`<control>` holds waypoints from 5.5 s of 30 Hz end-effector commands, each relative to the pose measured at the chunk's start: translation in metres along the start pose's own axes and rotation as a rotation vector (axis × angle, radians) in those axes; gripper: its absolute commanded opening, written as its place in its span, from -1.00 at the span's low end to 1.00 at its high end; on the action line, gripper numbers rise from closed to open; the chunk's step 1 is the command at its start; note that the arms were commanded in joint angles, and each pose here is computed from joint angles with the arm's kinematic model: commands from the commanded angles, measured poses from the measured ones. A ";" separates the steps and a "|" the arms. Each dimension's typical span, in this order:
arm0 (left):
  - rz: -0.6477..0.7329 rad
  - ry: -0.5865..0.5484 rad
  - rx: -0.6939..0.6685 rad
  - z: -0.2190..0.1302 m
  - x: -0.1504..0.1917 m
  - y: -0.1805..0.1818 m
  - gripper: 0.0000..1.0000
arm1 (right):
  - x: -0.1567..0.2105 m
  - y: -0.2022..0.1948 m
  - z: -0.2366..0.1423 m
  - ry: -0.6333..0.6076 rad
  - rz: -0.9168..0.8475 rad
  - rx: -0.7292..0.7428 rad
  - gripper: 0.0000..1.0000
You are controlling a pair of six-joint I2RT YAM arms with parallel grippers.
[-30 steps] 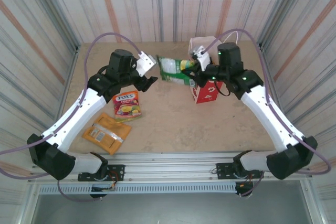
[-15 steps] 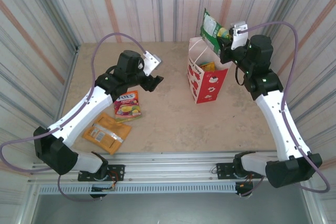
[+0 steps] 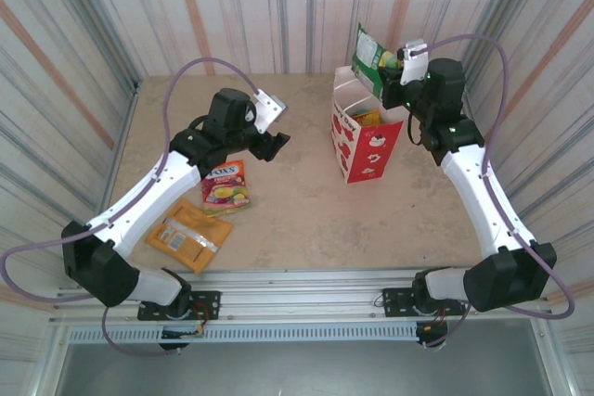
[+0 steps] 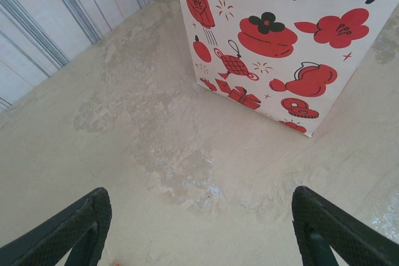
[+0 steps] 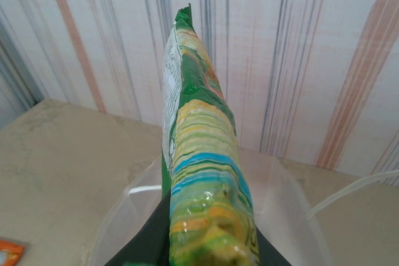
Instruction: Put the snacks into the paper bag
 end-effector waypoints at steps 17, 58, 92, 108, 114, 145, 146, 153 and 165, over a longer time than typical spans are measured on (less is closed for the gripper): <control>0.004 -0.025 0.011 0.004 -0.009 -0.001 0.56 | 0.014 -0.001 -0.001 -0.013 0.020 -0.023 -0.87; -0.717 0.339 -0.076 -0.005 0.092 0.025 0.65 | 0.109 0.136 -0.036 0.335 0.035 -0.252 -0.01; -1.257 0.582 -0.152 0.015 0.270 0.041 0.33 | 0.329 0.269 0.098 0.866 -0.202 -0.424 -0.07; -1.287 0.618 -0.070 0.033 0.287 0.031 0.13 | 0.371 0.262 0.110 0.956 -0.248 -0.404 -0.36; -1.296 0.588 -0.036 0.033 0.283 0.028 -0.14 | 0.377 0.261 0.111 0.972 -0.246 -0.403 -0.39; -0.734 -0.082 0.045 -0.043 0.104 0.047 -1.00 | 0.183 0.204 0.031 0.443 -0.059 -0.374 0.11; -0.705 -0.126 0.060 -0.046 0.095 0.046 -1.00 | 0.178 0.199 0.027 0.431 -0.051 -0.377 0.14; -0.504 -0.442 0.111 -0.081 0.042 0.039 -1.00 | 0.141 0.170 -0.001 0.304 0.017 -0.431 0.28; -0.348 -0.737 0.317 -0.103 -0.013 0.025 -1.00 | 0.100 0.132 -0.016 0.208 0.145 -0.625 0.39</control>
Point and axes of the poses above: each hand's point on the last joint's axis, 136 mm out from that joint toward the fingers, its own z axis out along the fingers, its own y axis along the line the jaws close on, x = y × z, the point moved 9 cm from there along -z, back along the fingers, and after that the axes turned 14 degrees about z, right-handed, at the moved point
